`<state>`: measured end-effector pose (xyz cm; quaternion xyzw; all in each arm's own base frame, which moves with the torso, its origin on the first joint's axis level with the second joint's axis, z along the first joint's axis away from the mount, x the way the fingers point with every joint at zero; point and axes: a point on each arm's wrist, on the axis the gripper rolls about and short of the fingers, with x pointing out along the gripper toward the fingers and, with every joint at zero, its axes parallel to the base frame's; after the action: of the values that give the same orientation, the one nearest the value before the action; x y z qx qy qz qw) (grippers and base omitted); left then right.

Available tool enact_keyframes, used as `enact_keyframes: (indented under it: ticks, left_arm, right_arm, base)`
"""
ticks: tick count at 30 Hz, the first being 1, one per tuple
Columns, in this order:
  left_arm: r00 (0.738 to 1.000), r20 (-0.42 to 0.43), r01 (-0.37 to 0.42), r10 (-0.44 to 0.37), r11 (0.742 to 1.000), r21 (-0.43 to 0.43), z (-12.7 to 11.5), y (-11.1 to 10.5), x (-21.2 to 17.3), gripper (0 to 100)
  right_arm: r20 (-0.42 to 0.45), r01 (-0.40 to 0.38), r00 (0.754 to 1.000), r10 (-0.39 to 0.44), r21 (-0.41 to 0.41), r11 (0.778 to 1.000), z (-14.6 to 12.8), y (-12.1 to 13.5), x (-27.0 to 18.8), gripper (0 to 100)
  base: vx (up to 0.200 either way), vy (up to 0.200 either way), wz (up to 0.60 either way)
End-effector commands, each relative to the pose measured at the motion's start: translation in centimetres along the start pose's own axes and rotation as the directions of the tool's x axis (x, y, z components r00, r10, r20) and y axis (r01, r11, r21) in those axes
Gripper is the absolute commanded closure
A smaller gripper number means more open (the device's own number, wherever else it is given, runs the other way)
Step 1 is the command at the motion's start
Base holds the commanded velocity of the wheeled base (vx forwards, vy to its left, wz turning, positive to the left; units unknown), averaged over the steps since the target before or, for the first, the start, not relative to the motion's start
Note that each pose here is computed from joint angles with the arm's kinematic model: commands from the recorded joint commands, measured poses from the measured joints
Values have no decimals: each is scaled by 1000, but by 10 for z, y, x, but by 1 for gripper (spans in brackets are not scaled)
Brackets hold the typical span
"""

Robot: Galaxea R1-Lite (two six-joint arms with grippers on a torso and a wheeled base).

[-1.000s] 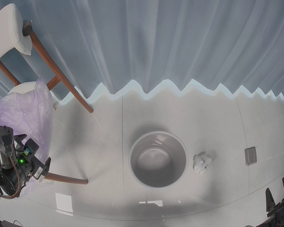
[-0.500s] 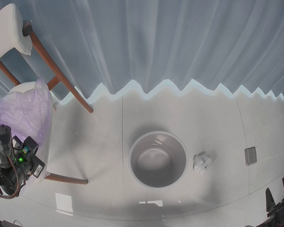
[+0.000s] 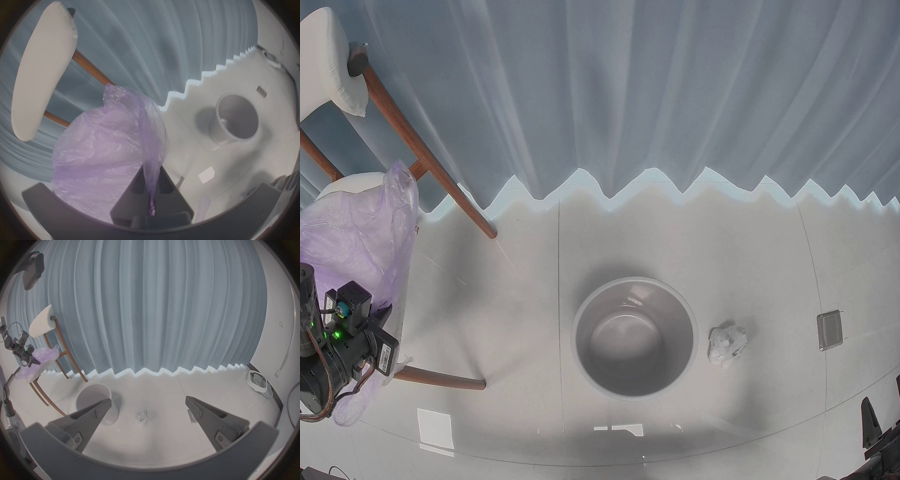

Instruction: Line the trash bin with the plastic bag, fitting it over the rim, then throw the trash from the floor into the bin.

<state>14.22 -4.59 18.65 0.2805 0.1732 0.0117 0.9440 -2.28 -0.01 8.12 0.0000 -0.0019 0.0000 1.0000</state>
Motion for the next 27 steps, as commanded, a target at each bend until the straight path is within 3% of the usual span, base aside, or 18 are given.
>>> enact_keyframes:
  ticks: [1, 8, 11, 18, 20, 21, 25, 27]
  left_arm:
    - [997, 50, 67, -63, 995, -71, -1, 1, -9, 100]
    - [952, 118, 297, -282, 945, -137, -6, 2, -23, 100]
    - [910, 157, 408, -384, 896, -174, -7, 1, -25, 100]
    - [869, 207, 491, -450, 834, -251, -6, 9, -23, 100]
    - [840, 236, 540, -488, 791, -288, -5, 11, -23, 100]
    - [839, 238, 543, -490, 788, -291, -5, 11, -23, 100]
    - [810, 277, 586, -517, 733, -344, -4, 12, -26, 100]
    - [789, 308, 614, -531, 688, -386, -2, 14, -31, 100]
  right_arm:
    - [2, 0, 1000, 0, 0, 1000, -5, 0, 0, 0]
    - [2, 0, 1000, 0, 2, 1000, -5, 0, 0, 0]
    - [2, 0, 1000, 0, 2, 1000, -5, 0, 0, 0]
    - [2, 3, 1000, -3, 9, 1000, -5, 0, 0, 0]
    - [2, 5, 1000, -5, 14, 1000, -5, 0, 0, 0]
    - [2, 5, 1000, -5, 14, 1000, -5, 0, 0, 0]
    - [2, 3, 1000, -3, 14, 1000, -5, 0, 0, 0]
    - [2, 5, 1000, -5, 17, 1000, -5, 0, 0, 0]
  base:
    - [0, 0, 0]
    - [0, 0, 0]
    - [0, 0, 0]
    - [0, 0, 0]
    - [0, 0, 0]
    - [0, 0, 0]
    - [0, 0, 0]
    - [0, 0, 0]
